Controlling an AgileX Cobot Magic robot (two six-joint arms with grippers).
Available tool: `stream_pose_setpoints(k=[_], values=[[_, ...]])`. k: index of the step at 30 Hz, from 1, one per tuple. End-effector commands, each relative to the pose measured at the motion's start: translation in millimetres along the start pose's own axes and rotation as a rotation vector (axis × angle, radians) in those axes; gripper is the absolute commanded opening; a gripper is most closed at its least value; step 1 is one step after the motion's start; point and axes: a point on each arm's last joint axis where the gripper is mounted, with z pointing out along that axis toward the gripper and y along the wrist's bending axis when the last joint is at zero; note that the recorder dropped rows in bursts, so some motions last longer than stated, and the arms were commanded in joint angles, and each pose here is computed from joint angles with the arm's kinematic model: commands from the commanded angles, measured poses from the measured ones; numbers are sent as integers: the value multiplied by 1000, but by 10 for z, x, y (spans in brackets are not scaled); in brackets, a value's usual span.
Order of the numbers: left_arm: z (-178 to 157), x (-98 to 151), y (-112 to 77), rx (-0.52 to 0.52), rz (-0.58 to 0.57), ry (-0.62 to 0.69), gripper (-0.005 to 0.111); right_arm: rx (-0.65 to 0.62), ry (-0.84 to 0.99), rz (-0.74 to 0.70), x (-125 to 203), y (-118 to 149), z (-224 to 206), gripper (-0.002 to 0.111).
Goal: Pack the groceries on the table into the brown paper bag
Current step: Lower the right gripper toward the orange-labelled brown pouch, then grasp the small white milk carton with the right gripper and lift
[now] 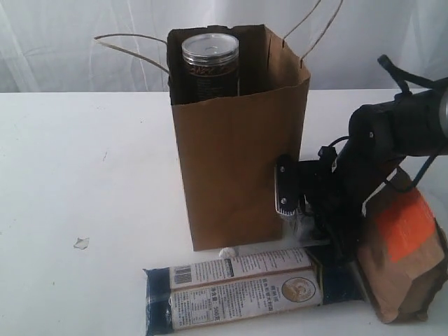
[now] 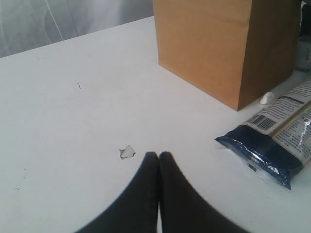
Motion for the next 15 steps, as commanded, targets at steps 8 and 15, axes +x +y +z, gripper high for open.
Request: stream_pose_setpoints(k=[8, 15], values=[[1, 15, -3, 1, -7, 3, 0, 158, -130, 109, -47, 24, -851, 0], [1, 15, -3, 1, -7, 3, 0, 299, -208, 138, -33, 108, -1385, 0]])
